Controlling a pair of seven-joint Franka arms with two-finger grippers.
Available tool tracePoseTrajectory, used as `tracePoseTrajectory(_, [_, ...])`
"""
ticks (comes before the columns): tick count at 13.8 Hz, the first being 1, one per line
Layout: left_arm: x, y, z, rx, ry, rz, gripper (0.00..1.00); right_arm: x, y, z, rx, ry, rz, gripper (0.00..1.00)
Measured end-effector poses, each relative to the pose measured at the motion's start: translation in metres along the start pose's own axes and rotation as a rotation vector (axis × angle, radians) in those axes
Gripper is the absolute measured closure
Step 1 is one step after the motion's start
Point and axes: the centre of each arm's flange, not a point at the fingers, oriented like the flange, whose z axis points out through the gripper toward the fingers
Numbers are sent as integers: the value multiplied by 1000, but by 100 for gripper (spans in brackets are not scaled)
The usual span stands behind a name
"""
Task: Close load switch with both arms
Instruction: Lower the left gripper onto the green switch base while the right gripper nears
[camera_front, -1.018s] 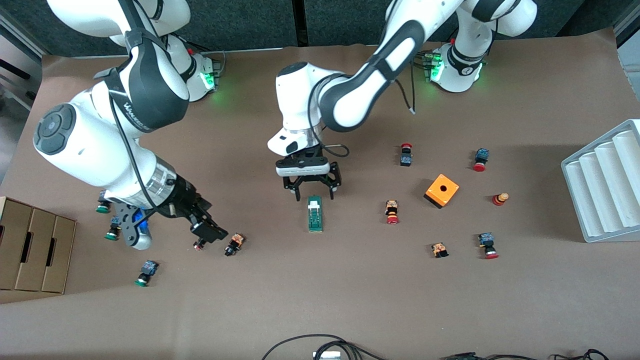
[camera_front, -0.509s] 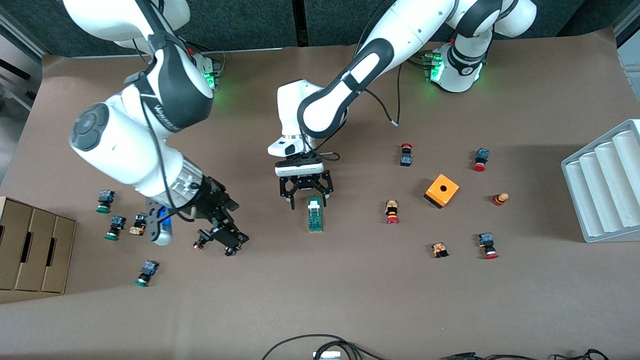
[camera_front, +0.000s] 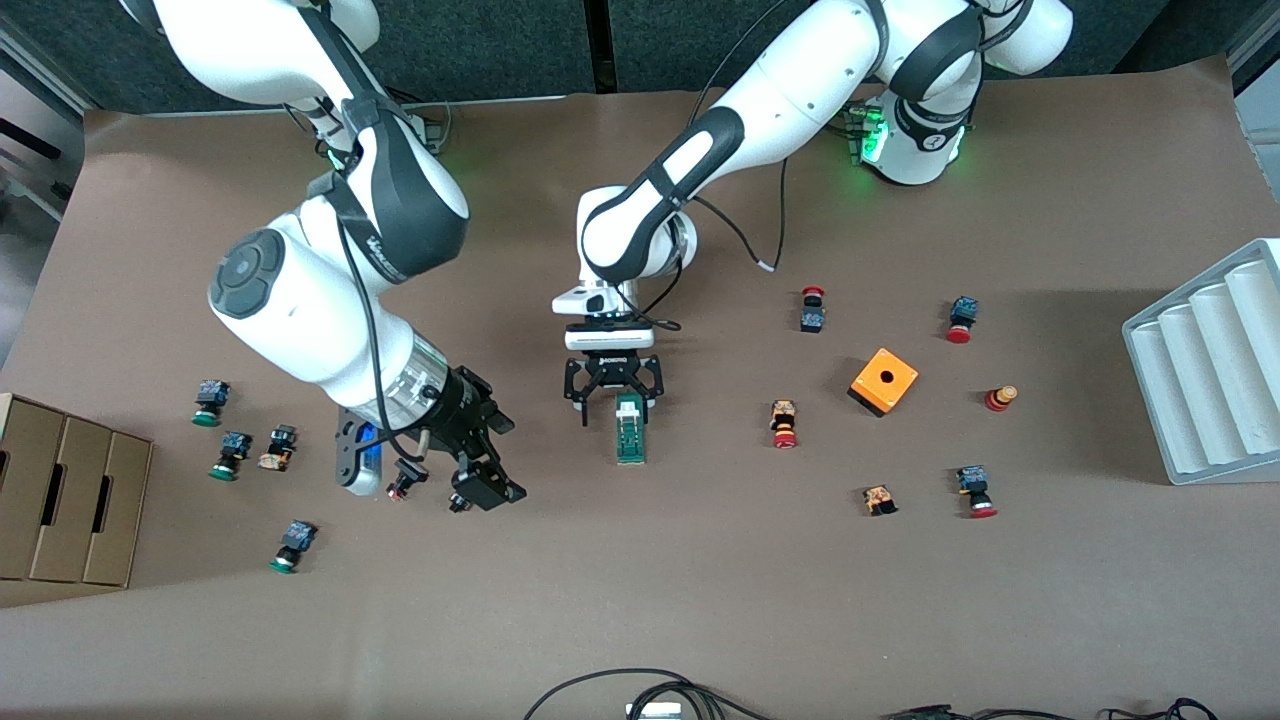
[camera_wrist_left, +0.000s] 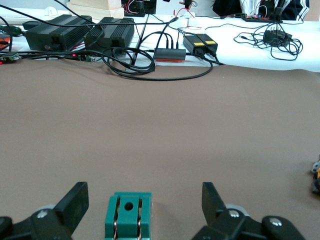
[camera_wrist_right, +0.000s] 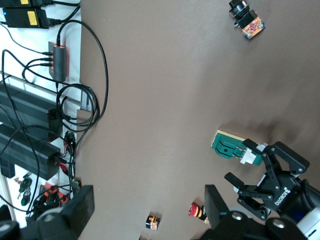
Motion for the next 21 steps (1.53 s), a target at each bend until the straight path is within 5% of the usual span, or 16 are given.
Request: tracePoseTrajectory(21, [-94, -7, -25, 21, 96, 75, 0, -11, 11, 85, -58, 19, 28, 2])
